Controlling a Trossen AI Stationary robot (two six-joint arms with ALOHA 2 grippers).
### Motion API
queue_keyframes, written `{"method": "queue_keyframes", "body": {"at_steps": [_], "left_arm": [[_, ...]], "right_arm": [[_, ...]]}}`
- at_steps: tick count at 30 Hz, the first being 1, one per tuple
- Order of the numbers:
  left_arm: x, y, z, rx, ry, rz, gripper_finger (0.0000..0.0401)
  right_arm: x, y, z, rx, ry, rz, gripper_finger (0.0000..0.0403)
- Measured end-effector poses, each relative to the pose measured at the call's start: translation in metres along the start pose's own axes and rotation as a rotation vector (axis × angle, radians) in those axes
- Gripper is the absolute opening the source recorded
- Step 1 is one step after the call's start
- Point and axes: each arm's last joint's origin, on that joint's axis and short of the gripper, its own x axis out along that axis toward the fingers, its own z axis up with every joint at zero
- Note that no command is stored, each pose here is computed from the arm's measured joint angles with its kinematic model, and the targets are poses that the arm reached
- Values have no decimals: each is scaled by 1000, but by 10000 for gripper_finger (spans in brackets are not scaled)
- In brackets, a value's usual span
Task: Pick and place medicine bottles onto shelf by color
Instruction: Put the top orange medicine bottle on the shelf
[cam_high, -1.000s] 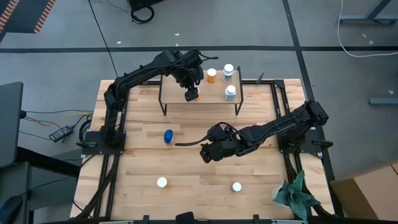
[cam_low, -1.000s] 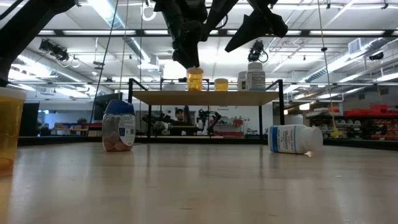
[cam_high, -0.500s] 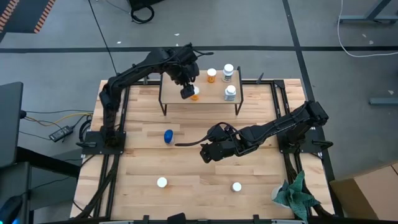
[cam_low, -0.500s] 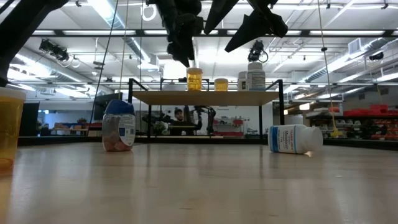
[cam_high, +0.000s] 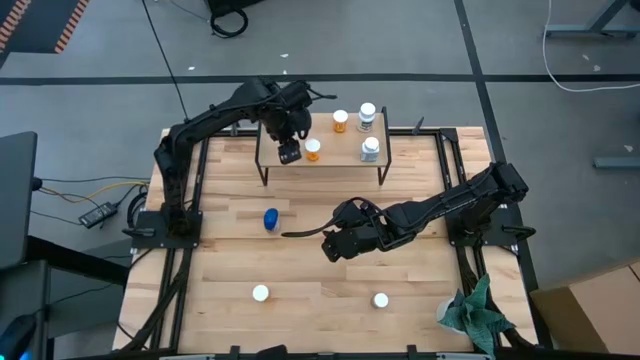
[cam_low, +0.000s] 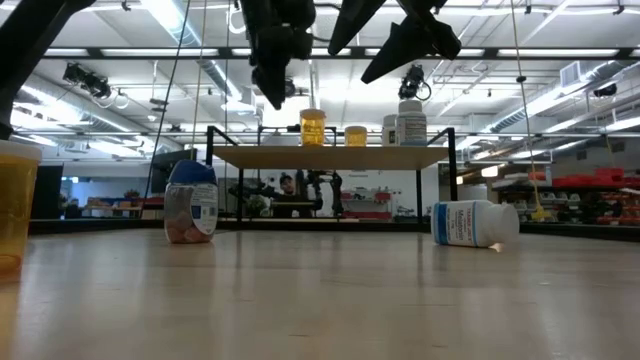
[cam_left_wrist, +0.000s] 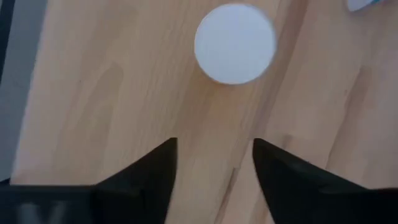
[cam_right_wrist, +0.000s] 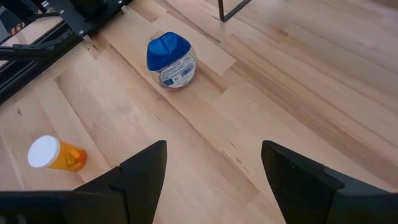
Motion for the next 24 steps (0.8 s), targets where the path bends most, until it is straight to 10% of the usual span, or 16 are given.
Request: {"method": "queue_keyframes", "body": {"at_steps": [12, 24], "left_arm": [[43, 1, -5, 83, 41, -11, 15], [45, 0, -1, 93, -4, -43, 6]], "right_arm": [[0, 0, 0, -2, -2, -1, 271], [0, 0, 0, -4, 7, 5, 271]]}}
